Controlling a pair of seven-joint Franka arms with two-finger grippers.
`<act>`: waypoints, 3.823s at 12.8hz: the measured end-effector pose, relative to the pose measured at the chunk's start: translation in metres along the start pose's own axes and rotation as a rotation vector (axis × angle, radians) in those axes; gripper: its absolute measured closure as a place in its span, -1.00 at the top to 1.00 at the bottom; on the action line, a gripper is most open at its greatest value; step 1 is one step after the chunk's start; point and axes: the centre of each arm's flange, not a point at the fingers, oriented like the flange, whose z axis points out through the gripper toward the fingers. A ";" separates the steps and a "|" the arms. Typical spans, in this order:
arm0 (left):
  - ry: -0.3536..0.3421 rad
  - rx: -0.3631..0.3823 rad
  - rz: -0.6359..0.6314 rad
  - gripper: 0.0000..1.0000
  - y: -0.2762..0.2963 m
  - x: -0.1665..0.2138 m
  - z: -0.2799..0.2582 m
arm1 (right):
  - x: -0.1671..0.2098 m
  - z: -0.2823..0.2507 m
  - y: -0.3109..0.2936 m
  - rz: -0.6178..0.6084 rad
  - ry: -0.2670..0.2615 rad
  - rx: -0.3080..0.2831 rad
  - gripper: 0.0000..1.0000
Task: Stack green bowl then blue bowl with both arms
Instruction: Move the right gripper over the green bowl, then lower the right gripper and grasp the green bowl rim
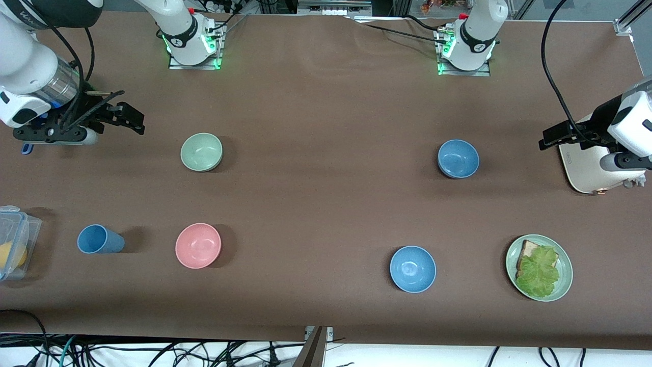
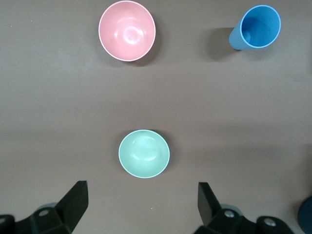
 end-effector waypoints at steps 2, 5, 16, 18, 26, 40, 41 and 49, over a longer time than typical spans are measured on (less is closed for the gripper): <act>-0.003 0.000 0.000 1.00 0.000 0.001 0.002 | 0.000 0.002 0.000 -0.003 -0.011 -0.002 0.99; -0.006 0.001 0.001 1.00 0.001 0.002 0.004 | 0.001 0.005 0.000 -0.005 -0.017 -0.003 0.99; -0.007 0.002 0.001 1.00 0.001 0.006 0.006 | 0.000 0.066 0.002 -0.017 -0.072 -0.014 0.99; -0.010 0.002 0.001 1.00 0.001 0.007 0.007 | -0.005 0.084 0.003 -0.016 -0.070 -0.013 0.99; -0.009 0.002 -0.001 1.00 0.001 0.008 0.007 | -0.040 0.152 0.010 -0.024 -0.091 -0.017 1.00; -0.009 0.003 -0.001 1.00 0.001 0.009 0.008 | -0.050 0.318 0.020 -0.075 -0.066 -0.018 0.89; -0.011 0.003 -0.001 1.00 0.001 0.009 0.008 | -0.049 0.328 0.020 -0.075 -0.060 -0.018 0.65; -0.015 0.003 -0.001 1.00 0.001 0.011 0.011 | -0.041 0.334 0.019 -0.047 -0.032 -0.016 -0.91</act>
